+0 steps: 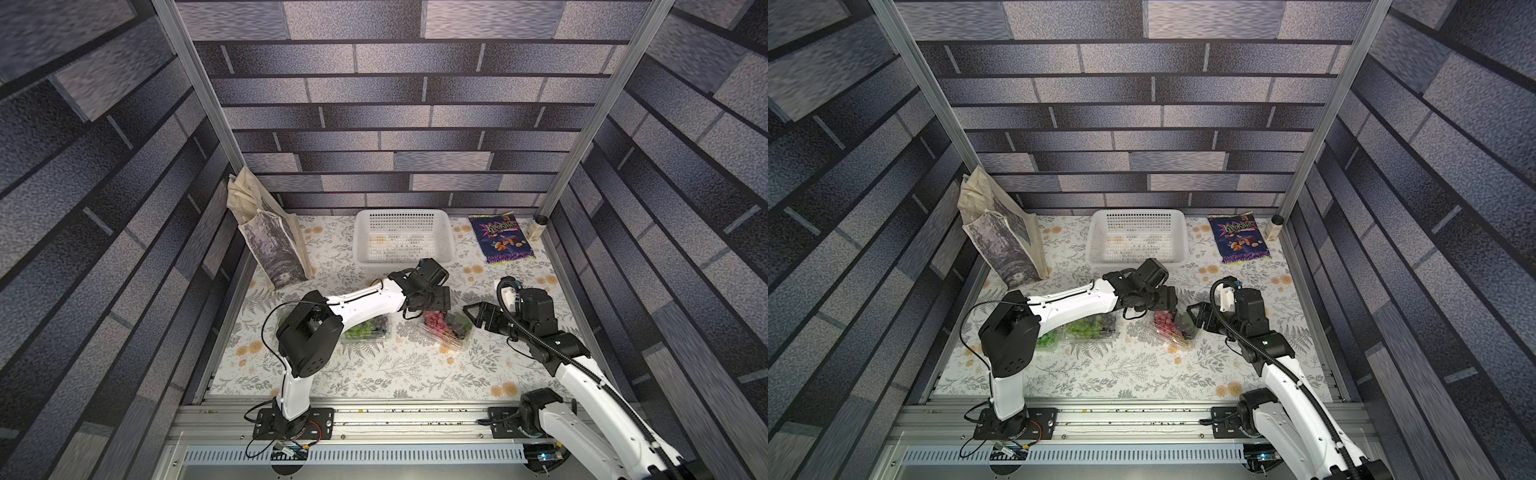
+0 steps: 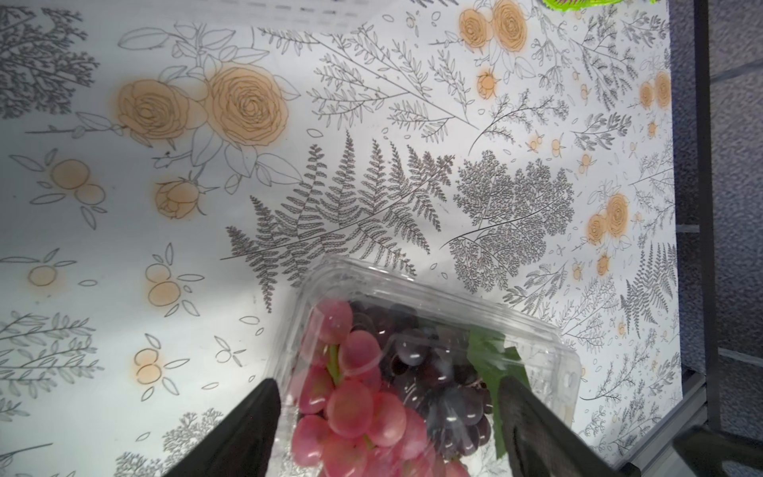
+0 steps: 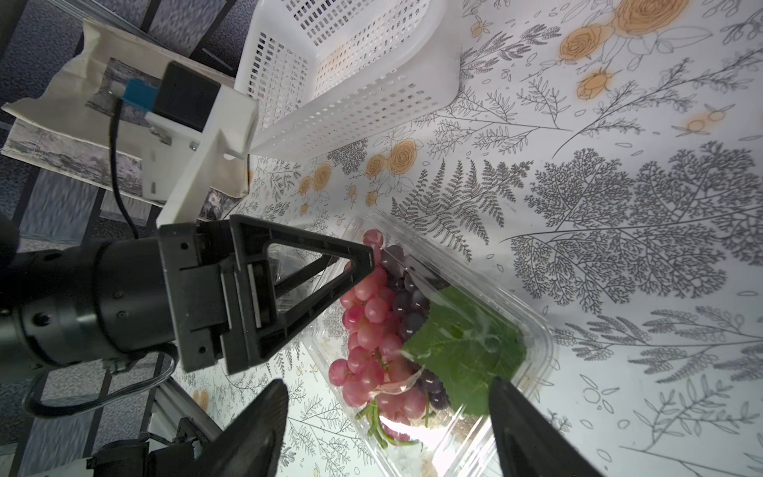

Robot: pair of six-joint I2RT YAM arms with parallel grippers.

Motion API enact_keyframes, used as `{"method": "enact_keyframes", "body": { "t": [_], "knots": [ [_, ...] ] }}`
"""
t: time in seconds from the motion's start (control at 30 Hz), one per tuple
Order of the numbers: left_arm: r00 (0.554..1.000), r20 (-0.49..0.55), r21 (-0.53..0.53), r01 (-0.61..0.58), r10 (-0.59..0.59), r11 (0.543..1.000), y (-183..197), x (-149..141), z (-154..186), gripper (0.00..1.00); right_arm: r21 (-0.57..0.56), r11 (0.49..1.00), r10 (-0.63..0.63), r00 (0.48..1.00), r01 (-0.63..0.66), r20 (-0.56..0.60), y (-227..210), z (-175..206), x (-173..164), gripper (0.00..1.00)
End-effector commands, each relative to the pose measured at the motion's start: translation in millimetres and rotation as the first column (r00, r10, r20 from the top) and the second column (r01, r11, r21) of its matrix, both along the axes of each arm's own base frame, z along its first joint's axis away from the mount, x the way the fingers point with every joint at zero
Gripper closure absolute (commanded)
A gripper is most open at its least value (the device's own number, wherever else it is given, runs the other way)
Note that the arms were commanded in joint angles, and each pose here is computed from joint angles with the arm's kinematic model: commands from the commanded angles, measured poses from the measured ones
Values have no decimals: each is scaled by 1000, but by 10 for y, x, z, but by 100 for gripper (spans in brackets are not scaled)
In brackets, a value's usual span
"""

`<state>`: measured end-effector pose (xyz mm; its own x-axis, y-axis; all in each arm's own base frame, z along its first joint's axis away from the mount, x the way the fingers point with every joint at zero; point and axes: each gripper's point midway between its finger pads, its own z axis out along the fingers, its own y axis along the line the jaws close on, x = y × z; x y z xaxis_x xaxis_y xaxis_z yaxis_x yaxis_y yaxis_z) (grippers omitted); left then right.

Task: Pack grapes into containers
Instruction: Adjust the packing box at the center of the board.

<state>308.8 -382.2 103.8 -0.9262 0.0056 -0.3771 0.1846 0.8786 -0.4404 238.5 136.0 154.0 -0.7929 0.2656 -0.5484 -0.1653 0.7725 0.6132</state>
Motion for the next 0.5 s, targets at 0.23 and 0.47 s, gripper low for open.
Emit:
{"method": "enact_keyframes", "body": {
  "t": [0.23, 0.47],
  "knots": [
    [998, 50, -44, -26, 29, 999, 602, -339, 307, 24, -47, 994, 96, 995, -94, 39, 170, 224, -55, 33],
    [998, 48, -155, -27, 35, 988, 572, -653, 266, 35, -57, 987, 154, 987, -152, 41, 426, 182, -33, 65]
  ]
}}
